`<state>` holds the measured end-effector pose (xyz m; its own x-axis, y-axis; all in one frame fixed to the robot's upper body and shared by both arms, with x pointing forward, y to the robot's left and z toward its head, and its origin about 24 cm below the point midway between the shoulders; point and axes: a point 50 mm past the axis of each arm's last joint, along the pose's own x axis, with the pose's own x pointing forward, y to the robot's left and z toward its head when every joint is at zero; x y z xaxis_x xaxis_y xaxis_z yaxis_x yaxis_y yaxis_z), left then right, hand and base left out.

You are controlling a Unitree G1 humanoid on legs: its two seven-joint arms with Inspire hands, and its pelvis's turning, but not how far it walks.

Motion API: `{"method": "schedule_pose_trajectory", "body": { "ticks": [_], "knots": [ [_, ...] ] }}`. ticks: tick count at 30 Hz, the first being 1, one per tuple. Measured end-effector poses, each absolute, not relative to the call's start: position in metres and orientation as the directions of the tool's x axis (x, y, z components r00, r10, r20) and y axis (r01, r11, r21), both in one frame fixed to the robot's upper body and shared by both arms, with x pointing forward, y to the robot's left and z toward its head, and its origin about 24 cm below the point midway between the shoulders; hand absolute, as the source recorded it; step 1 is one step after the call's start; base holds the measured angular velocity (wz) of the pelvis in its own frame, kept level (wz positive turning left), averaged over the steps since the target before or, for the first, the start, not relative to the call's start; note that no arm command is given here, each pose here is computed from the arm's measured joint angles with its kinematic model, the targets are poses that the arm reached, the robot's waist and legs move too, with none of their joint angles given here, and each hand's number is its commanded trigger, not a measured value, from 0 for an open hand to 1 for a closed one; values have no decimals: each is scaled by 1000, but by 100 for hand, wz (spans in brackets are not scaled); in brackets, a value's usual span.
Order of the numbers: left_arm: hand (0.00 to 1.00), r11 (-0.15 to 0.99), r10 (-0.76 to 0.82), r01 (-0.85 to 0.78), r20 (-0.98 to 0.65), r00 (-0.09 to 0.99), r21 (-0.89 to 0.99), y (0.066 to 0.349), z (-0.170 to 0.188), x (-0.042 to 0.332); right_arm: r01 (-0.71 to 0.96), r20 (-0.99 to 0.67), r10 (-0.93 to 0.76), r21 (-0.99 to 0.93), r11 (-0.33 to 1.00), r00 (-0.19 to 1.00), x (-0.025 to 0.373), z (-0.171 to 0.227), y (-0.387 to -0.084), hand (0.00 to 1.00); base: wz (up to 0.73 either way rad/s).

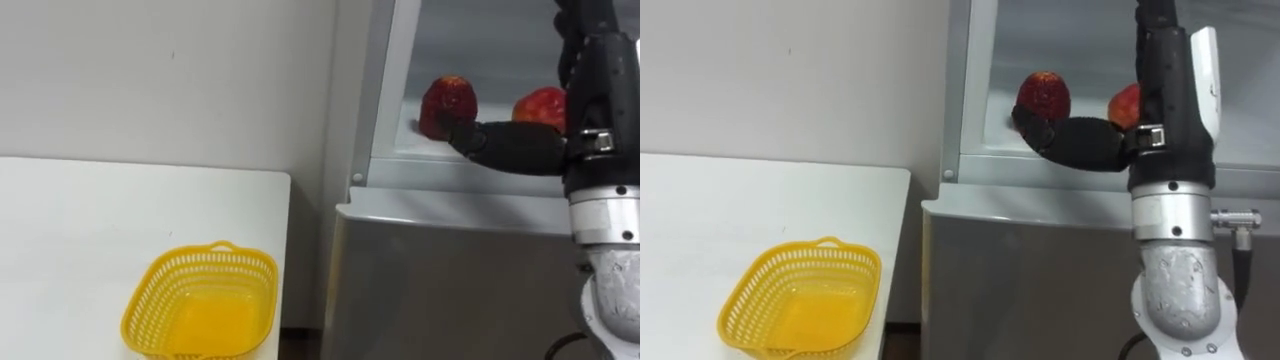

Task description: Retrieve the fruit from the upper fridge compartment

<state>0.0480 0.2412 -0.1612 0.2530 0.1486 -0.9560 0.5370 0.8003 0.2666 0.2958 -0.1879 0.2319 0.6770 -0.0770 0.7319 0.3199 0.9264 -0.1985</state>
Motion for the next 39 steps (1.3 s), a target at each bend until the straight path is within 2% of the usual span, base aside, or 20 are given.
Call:
{"method": "schedule_pose_trajectory", "body": {
  "ticks": [15, 29, 39],
  "knots": [
    [0, 795, 144, 547, -957, 252, 264, 241, -161, 50, 335, 687, -80, -246, 910, 722, 320, 232, -186, 0, 0],
    [0, 791, 147, 546, -953, 266, 274, 241, -159, 58, 278, 571, -83, -264, 923, 817, 339, 216, -197, 0, 5],
    [0, 789, 161, 544, -950, 266, 286, 243, -158, 59, 263, 547, -75, -275, 925, 833, 343, 218, -197, 0, 5]
  ]
}}
